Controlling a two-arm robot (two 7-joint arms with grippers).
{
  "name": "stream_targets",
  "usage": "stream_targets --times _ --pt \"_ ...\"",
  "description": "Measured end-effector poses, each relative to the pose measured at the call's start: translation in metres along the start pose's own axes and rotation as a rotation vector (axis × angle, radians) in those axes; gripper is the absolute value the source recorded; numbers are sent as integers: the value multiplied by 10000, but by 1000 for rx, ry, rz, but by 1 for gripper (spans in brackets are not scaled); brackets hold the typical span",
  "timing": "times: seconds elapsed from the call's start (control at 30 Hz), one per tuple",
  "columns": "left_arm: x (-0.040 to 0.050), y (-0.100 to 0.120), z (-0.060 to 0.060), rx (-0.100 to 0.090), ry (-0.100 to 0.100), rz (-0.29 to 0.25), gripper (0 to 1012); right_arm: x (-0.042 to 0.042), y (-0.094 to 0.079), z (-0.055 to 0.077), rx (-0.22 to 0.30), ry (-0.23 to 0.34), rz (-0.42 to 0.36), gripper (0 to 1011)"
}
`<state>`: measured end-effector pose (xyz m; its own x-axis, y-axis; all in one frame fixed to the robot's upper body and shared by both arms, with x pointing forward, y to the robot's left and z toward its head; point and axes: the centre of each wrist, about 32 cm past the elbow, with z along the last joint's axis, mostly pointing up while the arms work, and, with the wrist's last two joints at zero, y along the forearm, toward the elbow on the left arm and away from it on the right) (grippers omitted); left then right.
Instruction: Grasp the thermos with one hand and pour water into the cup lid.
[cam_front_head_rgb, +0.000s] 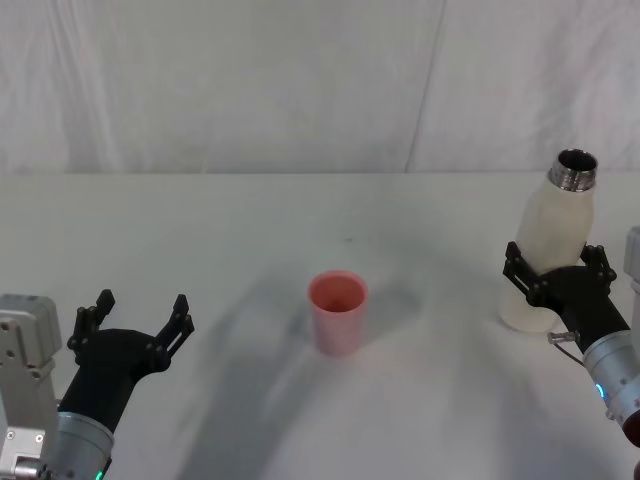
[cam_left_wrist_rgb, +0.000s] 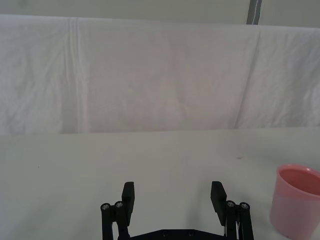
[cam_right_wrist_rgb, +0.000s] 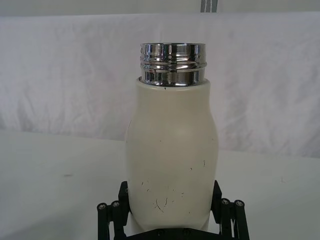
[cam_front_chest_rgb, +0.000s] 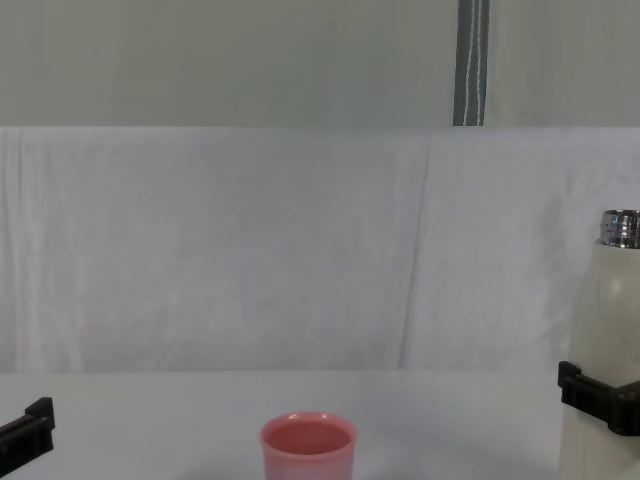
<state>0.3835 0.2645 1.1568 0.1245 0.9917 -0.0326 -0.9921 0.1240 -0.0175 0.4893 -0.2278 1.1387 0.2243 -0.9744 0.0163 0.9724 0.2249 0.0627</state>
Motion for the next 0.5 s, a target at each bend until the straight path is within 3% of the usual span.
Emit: stream_targets --times 0.5 --pt "0 0 0 0 0 0 1001 15 8 -24 -4 -5 6 950"
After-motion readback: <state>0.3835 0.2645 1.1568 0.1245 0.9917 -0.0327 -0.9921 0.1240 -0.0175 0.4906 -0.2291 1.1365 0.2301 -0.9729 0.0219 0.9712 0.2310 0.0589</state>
